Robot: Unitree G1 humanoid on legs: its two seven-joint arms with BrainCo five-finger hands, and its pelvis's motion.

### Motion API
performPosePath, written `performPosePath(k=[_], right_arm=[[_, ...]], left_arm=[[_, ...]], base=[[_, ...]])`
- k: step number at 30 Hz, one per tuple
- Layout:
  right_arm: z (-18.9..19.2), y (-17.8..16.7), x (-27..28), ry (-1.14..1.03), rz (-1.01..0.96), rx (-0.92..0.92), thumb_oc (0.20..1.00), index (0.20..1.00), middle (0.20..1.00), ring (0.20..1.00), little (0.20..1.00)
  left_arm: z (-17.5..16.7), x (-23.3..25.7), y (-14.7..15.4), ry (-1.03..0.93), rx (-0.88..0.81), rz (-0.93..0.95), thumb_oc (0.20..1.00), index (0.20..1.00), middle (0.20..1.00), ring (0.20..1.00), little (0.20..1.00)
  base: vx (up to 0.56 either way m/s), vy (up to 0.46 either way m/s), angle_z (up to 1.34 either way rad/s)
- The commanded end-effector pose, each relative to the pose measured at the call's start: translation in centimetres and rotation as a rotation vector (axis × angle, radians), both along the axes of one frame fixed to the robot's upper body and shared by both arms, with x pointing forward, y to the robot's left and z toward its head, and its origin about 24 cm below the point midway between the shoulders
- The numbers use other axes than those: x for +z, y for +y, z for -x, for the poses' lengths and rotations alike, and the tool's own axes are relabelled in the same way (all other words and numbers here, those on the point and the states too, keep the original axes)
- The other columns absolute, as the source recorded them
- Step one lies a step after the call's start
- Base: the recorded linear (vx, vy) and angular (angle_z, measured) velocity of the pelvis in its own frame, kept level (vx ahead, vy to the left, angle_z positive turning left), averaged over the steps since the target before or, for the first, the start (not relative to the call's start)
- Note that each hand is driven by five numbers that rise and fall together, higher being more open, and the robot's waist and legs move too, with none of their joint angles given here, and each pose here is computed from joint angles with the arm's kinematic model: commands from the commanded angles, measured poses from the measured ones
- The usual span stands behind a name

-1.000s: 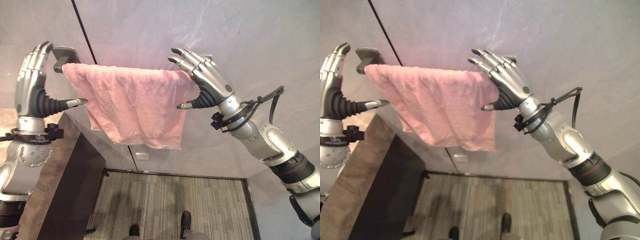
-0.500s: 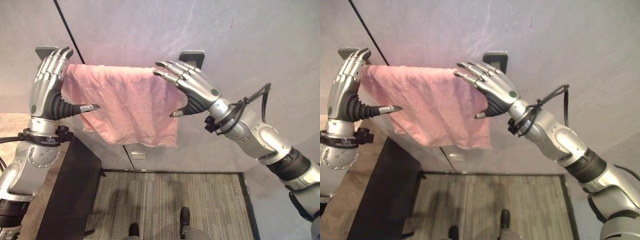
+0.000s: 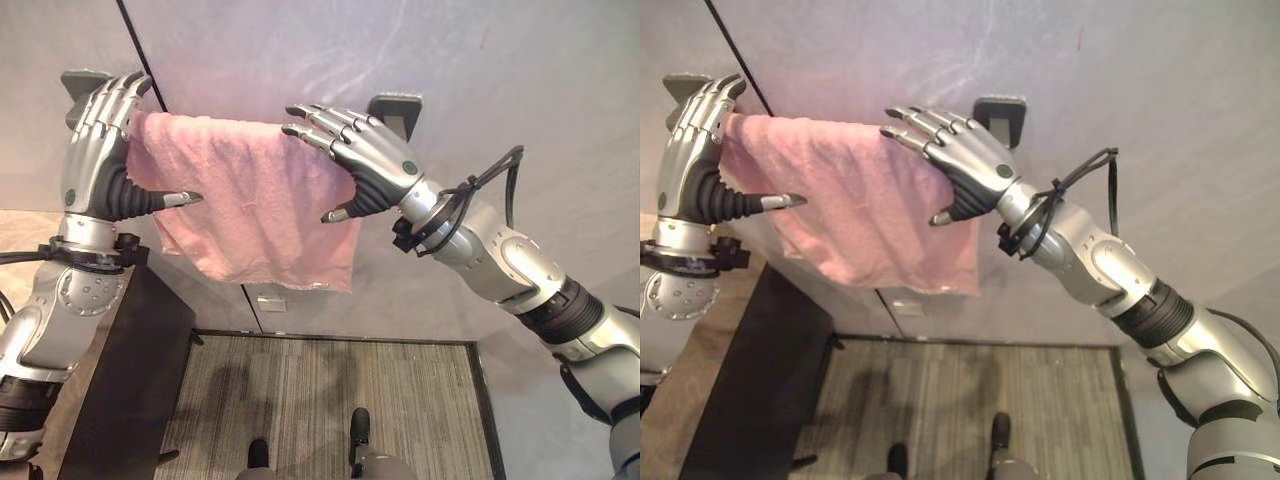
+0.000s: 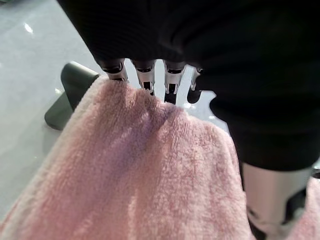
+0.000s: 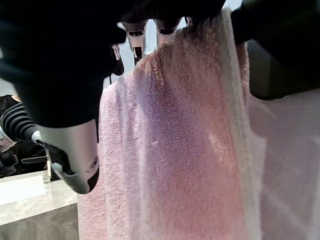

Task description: Put brush and paste in cup on sink, flatten towel.

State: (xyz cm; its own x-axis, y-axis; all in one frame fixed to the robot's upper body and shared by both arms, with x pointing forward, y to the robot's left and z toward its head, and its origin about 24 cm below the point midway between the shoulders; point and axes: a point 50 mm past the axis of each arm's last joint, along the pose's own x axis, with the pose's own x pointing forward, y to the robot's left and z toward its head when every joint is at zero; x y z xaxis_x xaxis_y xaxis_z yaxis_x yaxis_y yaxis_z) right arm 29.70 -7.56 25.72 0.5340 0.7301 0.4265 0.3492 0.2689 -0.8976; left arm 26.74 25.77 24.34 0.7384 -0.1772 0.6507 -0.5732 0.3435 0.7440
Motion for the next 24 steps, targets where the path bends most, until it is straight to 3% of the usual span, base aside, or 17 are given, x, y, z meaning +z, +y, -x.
performPosePath(k=[1,13,18,24], right_arm=[[-0.7,-0.4,0.3,-0.018,0.069,-0.053,1.000,1.000,1.000,1.000,1.000],[-3.6,-3.3,-6.5,0.223,0.327,-0.236,1.000,1.000,1.000,1.000,1.000],[-3.4,-3.1,-8.2,0.305,0.327,-0.223,1.000,1.000,1.000,1.000,1.000],[-2.4,-4.0,-6.0,0.318,0.255,-0.186,1.000,1.000,1.000,1.000,1.000]], left_arm=[[-0.7,-1.1,1.3,0.132,0.089,-0.155,1.000,1.000,1.000,1.000,1.000],[-1.6,-3.0,2.9,0.328,0.172,-0.339,1.000,1.000,1.000,1.000,1.000],[-1.5,-3.9,3.6,0.376,0.196,-0.322,1.000,1.000,1.000,1.000,1.000],[-0.8,-4.4,5.0,0.418,0.258,-0.333,1.000,1.000,1.000,1.000,1.000]], base=[[0.00,0.000,0.00],[0.00,-0.001,0.00],[0.01,-0.003,-0.05],[0.00,0.000,0.00]])
